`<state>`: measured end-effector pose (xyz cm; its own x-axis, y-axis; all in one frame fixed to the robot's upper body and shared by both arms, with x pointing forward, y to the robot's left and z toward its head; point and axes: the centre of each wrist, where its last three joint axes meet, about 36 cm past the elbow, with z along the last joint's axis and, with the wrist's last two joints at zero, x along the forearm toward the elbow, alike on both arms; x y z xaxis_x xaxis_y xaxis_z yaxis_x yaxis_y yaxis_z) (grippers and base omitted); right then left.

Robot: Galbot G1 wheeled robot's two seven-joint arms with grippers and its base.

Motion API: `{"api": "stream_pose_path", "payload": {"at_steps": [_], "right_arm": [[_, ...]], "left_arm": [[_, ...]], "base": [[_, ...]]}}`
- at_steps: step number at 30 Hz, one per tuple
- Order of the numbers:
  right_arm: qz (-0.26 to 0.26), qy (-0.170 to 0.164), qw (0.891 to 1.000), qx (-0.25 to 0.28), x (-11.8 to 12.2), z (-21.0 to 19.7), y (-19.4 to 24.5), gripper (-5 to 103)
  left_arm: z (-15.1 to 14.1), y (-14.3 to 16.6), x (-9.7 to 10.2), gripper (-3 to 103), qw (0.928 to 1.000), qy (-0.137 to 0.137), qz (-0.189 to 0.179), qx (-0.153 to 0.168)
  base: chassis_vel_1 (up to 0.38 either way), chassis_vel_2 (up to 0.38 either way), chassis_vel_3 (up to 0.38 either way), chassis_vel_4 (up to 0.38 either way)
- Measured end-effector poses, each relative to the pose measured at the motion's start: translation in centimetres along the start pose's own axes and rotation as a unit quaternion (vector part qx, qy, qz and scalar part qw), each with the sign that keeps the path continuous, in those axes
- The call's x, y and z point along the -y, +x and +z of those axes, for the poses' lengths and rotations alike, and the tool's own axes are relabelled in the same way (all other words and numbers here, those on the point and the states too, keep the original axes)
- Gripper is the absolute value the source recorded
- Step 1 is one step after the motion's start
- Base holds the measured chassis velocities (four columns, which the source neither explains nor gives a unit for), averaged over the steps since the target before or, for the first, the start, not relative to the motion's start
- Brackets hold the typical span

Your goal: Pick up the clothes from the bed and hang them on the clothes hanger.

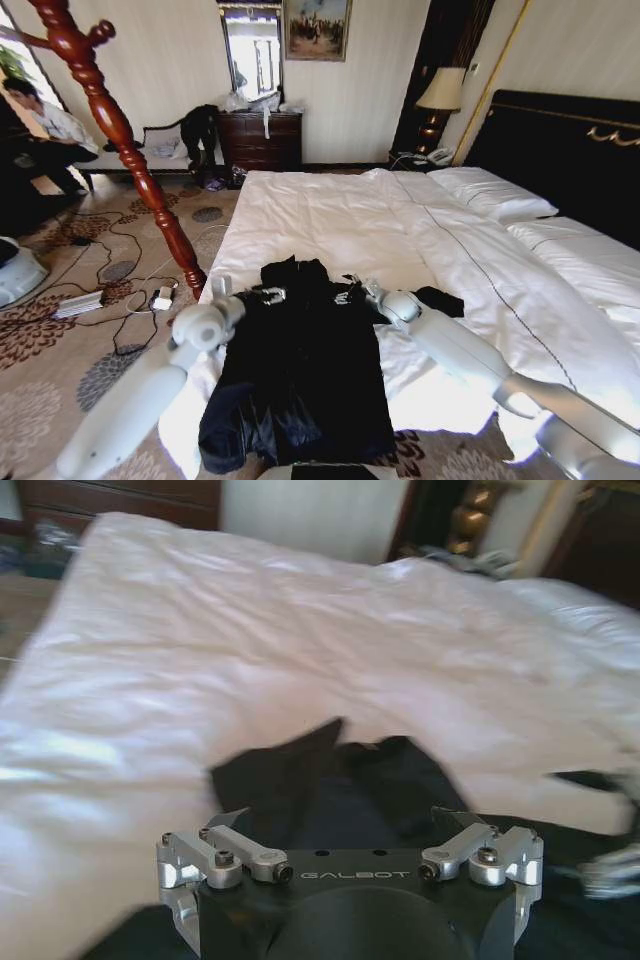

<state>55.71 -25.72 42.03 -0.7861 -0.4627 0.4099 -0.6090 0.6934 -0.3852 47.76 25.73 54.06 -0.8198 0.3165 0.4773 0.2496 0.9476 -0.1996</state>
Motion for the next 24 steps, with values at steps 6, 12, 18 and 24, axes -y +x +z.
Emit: {"api": "stream_pose_path", "payload": {"at_steps": [6, 12, 18, 24], "right_arm": [[0.031, -0.066, 0.997, 0.024, -1.6, -4.5, -0.7, 100], [0.100, -0.164, 0.981, 0.003, -3.6, -7.0, 0.2, 100], [0.146, -0.192, 0.971, -0.005, -3.4, -7.3, -0.2, 100], [0.161, -0.204, 0.966, -0.005, -2.7, -7.1, -0.4, 100]], "left_arm": [[-2.7, -4.0, -5.7, 100, 0.9964, -0.033, -0.064, -0.044], [-3.2, -8.0, -8.0, 100, 0.9913, -0.098, -0.031, -0.082], [-2.8, -10.3, -7.2, 100, 0.9826, -0.141, 0.031, -0.116], [-2.4, -13.3, -6.0, 100, 0.9664, -0.191, 0.059, -0.161]], "base": [[0.000, 0.000, 0.000, 0.000], [0.000, 0.000, 0.000, 0.000], [0.000, 0.000, 0.000, 0.000], [0.000, 0.000, 0.000, 0.000]]}}
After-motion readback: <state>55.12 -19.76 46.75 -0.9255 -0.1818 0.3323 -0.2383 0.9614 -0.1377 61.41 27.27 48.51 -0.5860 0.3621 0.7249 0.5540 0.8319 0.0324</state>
